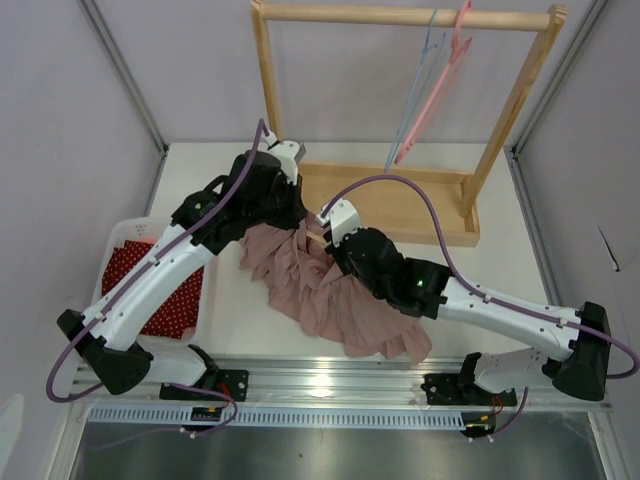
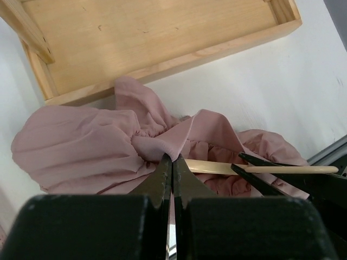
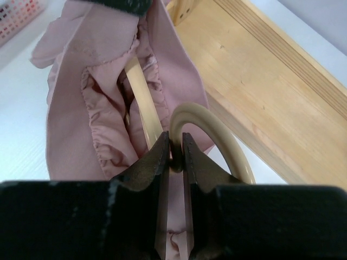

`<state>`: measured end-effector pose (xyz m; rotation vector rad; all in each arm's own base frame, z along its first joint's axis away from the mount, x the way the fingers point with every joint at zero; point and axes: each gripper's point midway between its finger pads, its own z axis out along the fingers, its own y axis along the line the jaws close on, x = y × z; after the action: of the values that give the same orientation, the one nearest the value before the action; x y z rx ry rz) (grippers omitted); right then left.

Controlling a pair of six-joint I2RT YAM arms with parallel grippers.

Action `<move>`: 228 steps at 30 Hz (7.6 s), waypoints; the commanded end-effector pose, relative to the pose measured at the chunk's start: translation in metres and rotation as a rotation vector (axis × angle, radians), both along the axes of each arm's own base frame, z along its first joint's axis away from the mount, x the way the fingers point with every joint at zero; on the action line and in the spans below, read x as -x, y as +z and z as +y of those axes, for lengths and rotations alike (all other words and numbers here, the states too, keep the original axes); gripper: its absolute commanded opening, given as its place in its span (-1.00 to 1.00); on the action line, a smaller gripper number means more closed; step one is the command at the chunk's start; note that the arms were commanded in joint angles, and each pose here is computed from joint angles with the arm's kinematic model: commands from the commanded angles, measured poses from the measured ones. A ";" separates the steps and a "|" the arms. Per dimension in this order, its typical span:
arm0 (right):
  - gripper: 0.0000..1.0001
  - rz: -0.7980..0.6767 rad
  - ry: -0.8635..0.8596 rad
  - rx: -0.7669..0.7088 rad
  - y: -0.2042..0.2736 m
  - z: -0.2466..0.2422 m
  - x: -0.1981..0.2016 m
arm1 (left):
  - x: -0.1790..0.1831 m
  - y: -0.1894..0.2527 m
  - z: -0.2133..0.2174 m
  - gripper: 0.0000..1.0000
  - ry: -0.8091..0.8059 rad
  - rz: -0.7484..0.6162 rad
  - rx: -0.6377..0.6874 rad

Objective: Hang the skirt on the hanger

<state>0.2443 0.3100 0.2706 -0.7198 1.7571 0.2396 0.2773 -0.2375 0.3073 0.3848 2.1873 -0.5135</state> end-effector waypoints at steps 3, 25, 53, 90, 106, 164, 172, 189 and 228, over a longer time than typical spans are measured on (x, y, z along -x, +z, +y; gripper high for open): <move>-1.00 0.024 0.041 -0.072 -0.006 0.020 -0.009 | 0.009 0.016 -0.003 -1.00 -0.035 -0.050 0.036; -1.00 -0.095 0.134 -0.241 0.088 0.011 0.013 | 0.031 0.047 -0.007 0.02 -0.177 -0.109 0.072; -1.00 0.006 0.503 -0.384 0.145 -0.036 0.061 | 0.068 0.075 -0.040 0.32 -0.765 -0.334 0.068; -1.00 -0.022 0.548 -0.394 0.165 -0.044 0.071 | 0.092 0.037 -0.048 0.40 -0.890 -0.257 0.101; -1.00 -0.005 0.401 -0.373 0.148 -0.045 0.040 | 0.108 0.029 -0.055 -1.00 -0.928 -0.229 0.190; 0.41 0.060 -0.345 -0.501 0.117 -0.152 -0.024 | 0.031 0.103 0.055 -1.00 -0.149 -0.531 -0.057; 0.42 -0.056 -0.400 -0.657 0.166 -0.188 -0.001 | 0.001 0.134 0.065 -1.00 0.003 -0.590 -0.081; 0.37 -0.130 -0.339 -0.729 0.195 -0.202 0.024 | -0.101 0.232 0.061 -1.00 0.314 -0.837 -0.167; 0.39 -0.152 -0.322 -0.684 0.175 -0.197 0.018 | -0.206 0.198 0.036 -1.00 0.338 -0.761 -0.166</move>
<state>0.2265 0.1139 0.4405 0.0314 1.5118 0.5050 0.4904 -0.2060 0.4680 0.2981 1.5928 0.0831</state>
